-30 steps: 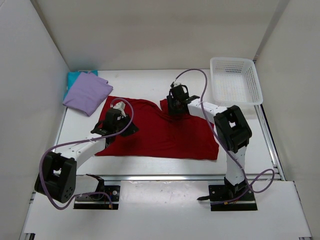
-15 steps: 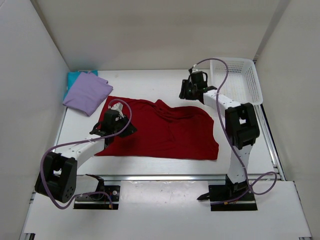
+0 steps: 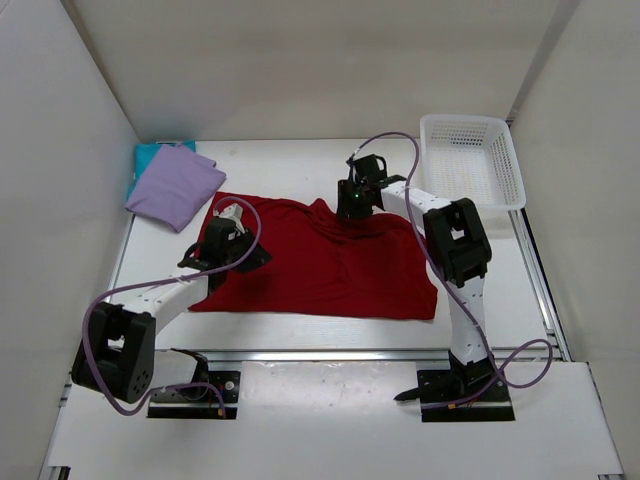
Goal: Fold and stack the t-shirts
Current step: Grap the side of the flattened tshirt furthest away from the robot with both arms
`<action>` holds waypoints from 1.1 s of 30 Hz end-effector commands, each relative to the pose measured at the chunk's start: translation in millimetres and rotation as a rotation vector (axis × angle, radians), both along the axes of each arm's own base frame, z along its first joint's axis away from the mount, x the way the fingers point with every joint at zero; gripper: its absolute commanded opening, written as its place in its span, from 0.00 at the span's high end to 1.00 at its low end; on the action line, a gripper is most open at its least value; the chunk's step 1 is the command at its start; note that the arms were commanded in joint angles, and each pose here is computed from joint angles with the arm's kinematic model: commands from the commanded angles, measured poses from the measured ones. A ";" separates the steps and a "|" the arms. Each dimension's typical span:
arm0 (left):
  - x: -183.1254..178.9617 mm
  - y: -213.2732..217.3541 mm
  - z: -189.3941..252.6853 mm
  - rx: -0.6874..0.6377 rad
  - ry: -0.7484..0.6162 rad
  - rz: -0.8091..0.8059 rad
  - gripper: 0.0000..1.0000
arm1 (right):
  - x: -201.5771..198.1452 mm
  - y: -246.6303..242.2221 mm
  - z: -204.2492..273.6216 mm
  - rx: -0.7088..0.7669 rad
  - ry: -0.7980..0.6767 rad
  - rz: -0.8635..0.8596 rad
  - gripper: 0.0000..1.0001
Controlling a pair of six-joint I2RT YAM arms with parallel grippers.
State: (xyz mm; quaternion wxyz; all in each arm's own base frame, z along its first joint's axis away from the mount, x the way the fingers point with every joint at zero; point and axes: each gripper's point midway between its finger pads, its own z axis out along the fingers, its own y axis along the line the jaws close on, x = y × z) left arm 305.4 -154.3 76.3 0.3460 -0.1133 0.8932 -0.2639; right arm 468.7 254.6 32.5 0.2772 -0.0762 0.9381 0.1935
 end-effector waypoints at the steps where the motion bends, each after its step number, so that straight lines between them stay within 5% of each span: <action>1: 13.6 -3.9 18.0 -0.032 -0.047 0.002 0.70 | 1.7 1.1 5.8 0.022 0.027 0.013 0.61; 6: 17.0 0.1 24.0 -0.032 -0.063 0.016 0.70 | 22.1 -1.8 16.1 0.053 -0.007 -0.034 1.00; 14: 20.9 7.9 20.9 -0.055 -0.060 0.039 0.70 | 53.0 -32.9 124.4 0.083 -0.317 -0.141 0.99; 19: 25.9 11.7 23.8 -0.070 -0.071 0.063 0.70 | 45.0 -52.3 134.7 0.008 -0.377 -0.166 1.00; 23: 27.7 20.3 22.9 -0.089 -0.073 0.102 0.71 | 36.0 -72.8 108.3 -0.141 -0.368 -0.274 0.90; 26: 32.8 34.9 27.4 -0.097 -0.093 0.154 0.70 | 27.2 -79.3 89.3 -0.148 -0.322 -0.290 0.43; 31: 49.3 49.7 36.5 -0.132 -0.109 0.210 0.69 | 30.7 -94.9 83.5 -0.095 -0.261 -0.305 0.43; 33: 58.4 58.6 37.6 -0.134 -0.110 0.242 0.69 | 41.4 -96.4 87.5 -0.050 -0.265 -0.291 0.53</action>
